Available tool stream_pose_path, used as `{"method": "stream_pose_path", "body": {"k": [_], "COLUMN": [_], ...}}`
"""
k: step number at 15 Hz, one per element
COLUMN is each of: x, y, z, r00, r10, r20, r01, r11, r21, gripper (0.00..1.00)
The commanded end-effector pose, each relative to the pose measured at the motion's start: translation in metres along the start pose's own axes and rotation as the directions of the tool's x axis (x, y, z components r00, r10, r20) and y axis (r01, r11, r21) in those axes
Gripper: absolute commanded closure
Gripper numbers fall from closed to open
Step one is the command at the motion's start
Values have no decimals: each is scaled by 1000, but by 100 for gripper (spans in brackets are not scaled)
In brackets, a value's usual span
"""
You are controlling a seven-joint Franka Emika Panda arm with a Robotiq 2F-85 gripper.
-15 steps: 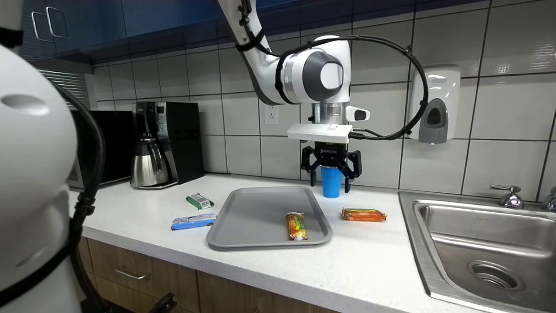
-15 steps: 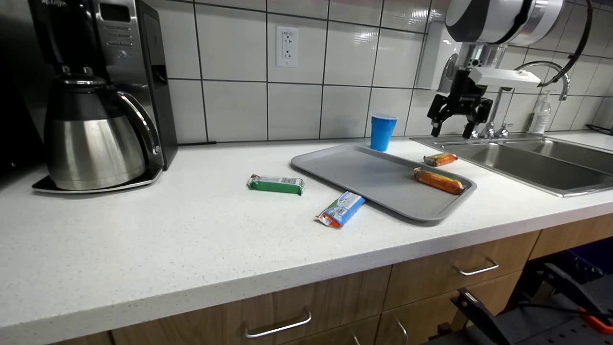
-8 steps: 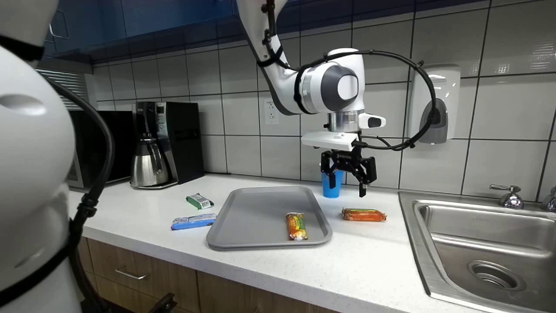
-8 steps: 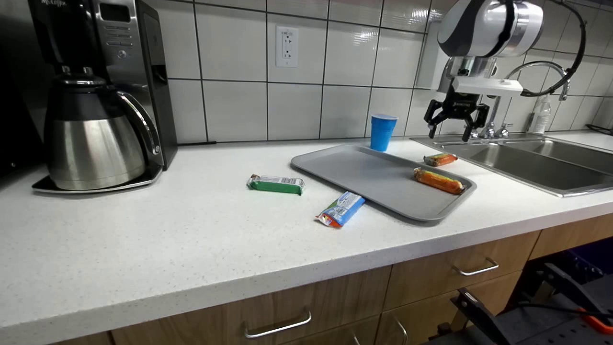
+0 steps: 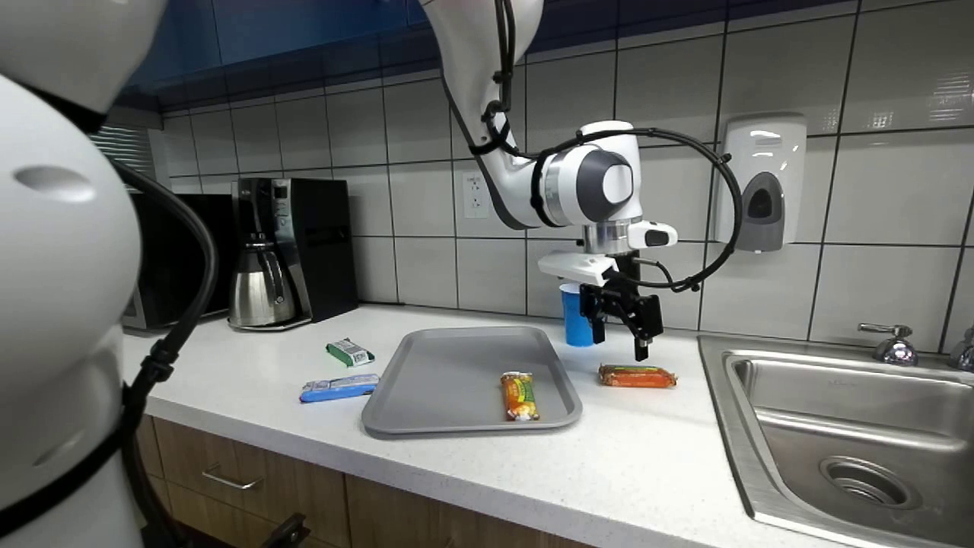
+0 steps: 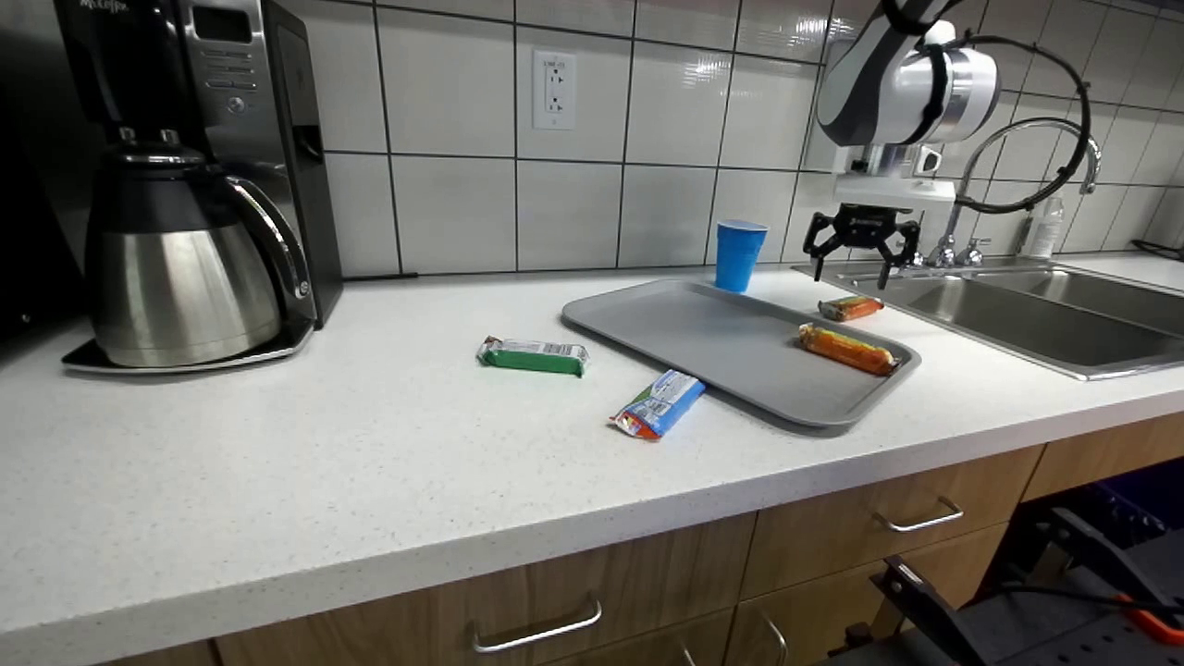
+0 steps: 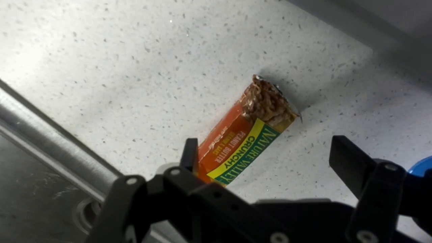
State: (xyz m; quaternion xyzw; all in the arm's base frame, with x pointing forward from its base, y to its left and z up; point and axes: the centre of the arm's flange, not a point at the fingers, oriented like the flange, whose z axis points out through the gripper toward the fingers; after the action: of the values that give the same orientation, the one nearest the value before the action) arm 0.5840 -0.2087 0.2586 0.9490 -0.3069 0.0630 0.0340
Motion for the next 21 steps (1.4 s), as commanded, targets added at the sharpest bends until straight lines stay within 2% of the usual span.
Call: {"method": "stream_pose_path", "body": {"k": [1, 8, 21], "x": [21, 30, 23], "y": [-10, -10, -7], "z": [13, 33, 40], "r00": [995, 984, 983], "r10": [97, 178, 179], "r20": [-6, 19, 43], "r01": [-97, -177, -175], "r11": [994, 982, 981], "r21": [-40, -64, -87], "gripper": [0, 0, 0]}}
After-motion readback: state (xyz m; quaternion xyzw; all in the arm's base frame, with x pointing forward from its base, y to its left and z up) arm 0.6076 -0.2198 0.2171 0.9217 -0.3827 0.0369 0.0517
